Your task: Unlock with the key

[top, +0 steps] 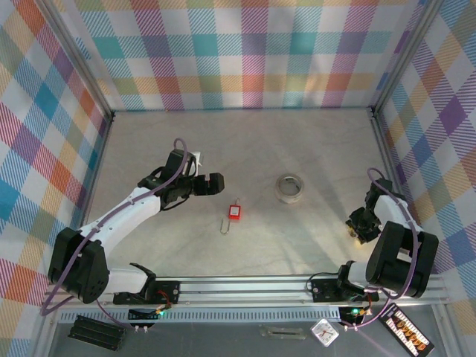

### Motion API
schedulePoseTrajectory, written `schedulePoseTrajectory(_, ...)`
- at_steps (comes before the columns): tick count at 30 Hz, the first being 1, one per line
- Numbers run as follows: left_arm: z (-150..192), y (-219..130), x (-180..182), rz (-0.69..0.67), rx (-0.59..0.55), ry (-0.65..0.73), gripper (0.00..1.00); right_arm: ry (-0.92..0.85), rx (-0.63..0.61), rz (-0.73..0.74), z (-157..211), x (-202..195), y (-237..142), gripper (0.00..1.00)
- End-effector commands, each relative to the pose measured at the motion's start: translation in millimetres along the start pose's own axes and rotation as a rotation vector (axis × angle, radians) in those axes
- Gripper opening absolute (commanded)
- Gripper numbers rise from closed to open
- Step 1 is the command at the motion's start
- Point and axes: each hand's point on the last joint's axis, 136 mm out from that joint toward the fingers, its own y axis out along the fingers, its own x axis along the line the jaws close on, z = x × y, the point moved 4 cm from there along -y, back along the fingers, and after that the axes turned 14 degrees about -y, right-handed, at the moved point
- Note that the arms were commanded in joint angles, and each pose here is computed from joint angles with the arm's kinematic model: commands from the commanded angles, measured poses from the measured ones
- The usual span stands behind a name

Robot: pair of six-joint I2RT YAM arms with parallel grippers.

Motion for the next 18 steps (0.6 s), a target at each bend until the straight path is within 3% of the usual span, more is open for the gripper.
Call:
schedulePoseTrajectory(1, -3.6, -1.7, -0.5, 0.021, -0.011, 0.014, 1.00, 0.043, 0.022, -0.013, 1.3, 0.1, 8.4, 0.34)
schedulePoseTrajectory(9, -2.5, -2.2, 0.4, 0.016, -0.006, 0.017, 1.00, 0.052, 0.030, -0.008, -0.8, 1.0, 13.0, 0.26)
schedulePoseTrajectory(18, -2.4, 0.5, 0.5, 0.015, -0.002, 0.015, 1.00, 0.043, 0.028, -0.015, 0.5, 1.4, 9.7, 0.10)
